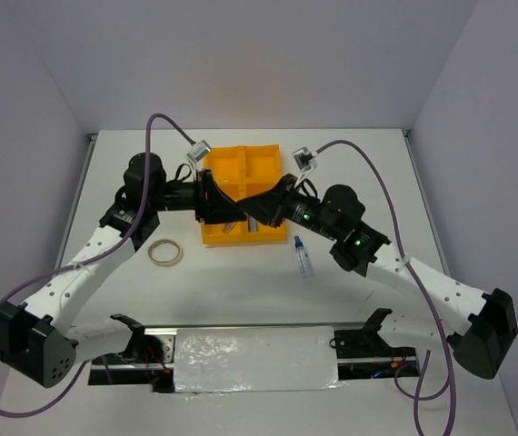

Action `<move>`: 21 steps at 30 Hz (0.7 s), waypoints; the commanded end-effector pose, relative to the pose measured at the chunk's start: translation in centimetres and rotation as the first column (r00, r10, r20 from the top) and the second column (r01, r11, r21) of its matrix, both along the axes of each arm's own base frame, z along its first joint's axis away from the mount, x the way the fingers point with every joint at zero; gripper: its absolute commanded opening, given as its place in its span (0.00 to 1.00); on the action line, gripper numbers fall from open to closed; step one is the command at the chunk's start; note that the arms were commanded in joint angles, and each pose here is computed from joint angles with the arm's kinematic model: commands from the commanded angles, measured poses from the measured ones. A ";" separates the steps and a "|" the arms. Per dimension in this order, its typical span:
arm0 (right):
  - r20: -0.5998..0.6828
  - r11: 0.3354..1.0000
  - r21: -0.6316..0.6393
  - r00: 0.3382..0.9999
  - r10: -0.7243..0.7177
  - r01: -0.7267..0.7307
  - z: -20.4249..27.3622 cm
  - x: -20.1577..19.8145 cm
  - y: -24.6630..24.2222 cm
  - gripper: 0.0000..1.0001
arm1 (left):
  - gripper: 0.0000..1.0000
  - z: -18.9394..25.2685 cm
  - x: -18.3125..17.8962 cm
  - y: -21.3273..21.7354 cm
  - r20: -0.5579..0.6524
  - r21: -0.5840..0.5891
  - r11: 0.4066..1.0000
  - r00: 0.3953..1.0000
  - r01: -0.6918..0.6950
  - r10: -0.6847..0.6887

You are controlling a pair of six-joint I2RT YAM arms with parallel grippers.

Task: Sort the stationery into containers
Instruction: Close the pen cap on the pen, then place the pen in the storage box.

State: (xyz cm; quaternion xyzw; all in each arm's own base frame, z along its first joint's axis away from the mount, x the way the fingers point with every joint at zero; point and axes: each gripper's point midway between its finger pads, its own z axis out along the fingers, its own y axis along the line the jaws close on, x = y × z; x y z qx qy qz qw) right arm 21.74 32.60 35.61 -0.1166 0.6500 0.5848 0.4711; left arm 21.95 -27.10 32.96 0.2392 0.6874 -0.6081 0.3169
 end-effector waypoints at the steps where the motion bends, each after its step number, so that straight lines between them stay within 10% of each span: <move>1: -0.205 0.966 -0.073 0.952 0.228 -0.247 -4.5 -5.2 2.1 0.00 | 0.53 3.2 5.1 1.7 0.151 -0.053 0.956 0.944 -0.290 0.294; 9: -0.237 0.992 -0.090 0.969 0.066 -0.089 -5.2 -1.8 0.5 0.00 | 0.74 2.0 5.7 2.7 0.120 0.008 0.929 0.923 -0.370 0.366; 10: -0.237 0.994 -0.090 0.971 0.039 -0.062 -5.3 -0.9 -0.1 0.00 | 0.99 1.8 6.3 3.0 0.123 0.018 0.913 0.907 -0.408 0.403; 16: -0.223 0.992 -0.126 0.975 -0.017 -0.011 -6.1 0.9 -1.9 0.00 | 0.99 0.8 7.9 5.1 0.091 0.114 0.831 0.839 -0.544 0.537; 21: -0.257 0.971 -0.200 0.949 -0.183 0.133 -8.7 3.7 -4.6 0.00 | 0.99 -0.7 11.2 10.7 0.080 0.272 0.557 0.595 -0.785 0.800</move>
